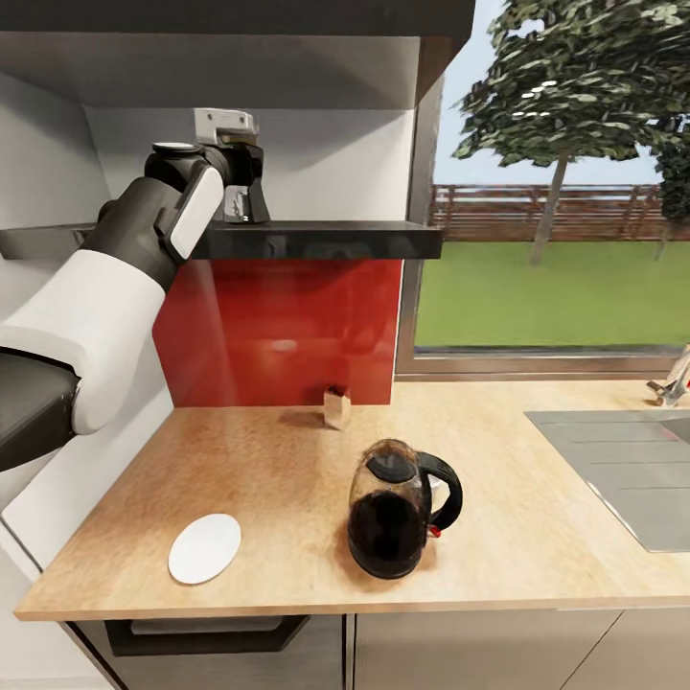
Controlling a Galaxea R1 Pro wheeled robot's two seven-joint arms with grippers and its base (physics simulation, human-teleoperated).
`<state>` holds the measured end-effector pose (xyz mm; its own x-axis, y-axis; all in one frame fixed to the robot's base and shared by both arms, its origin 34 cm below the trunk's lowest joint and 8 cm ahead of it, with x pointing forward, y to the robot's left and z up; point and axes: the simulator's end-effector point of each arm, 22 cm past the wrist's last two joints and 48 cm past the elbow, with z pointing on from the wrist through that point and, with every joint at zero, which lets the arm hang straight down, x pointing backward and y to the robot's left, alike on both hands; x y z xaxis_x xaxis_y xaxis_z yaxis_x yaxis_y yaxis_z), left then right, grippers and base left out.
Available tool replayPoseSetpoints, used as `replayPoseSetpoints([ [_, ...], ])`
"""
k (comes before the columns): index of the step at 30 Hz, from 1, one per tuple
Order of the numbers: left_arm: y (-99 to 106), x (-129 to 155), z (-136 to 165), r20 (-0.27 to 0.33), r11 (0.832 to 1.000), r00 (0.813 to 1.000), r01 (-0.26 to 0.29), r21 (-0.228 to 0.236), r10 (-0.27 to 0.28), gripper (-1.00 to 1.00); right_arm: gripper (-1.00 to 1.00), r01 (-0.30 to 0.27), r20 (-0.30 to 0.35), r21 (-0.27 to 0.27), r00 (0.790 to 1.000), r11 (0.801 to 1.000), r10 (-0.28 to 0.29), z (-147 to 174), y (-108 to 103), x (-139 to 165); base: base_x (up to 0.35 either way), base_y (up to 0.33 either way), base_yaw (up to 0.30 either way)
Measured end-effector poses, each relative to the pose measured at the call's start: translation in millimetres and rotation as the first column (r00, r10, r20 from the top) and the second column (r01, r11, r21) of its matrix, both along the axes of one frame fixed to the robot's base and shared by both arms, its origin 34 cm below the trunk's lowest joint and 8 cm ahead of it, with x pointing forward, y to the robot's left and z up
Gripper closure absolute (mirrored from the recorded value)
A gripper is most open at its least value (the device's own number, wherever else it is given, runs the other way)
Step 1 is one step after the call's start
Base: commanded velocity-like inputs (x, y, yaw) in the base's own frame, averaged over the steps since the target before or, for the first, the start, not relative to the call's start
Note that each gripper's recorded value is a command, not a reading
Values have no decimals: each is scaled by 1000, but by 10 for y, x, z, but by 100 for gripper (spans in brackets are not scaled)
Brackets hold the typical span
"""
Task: Set up a coffee station on the kitchen countertop: keep the coffee maker on the countertop, move the bottle of coffee from the kitchen shelf to the counter next to the coffee maker, place a paper coffee filter on top of the coffee maker, put the saucer next to the coffee maker with the coffee cup on the saucer, and place the electric kettle next to the coffee maker.
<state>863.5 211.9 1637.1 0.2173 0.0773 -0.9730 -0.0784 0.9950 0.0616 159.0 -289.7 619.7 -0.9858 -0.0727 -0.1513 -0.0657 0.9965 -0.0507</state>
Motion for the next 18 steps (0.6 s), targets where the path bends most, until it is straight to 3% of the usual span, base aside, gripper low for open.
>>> replayPoseSetpoints([
  [18,96,-12,36,11,1000,1000,-9,-4,9,-100,-100,0,-1,0,1000,1000,0,-1,-2,0,35,0,0],
])
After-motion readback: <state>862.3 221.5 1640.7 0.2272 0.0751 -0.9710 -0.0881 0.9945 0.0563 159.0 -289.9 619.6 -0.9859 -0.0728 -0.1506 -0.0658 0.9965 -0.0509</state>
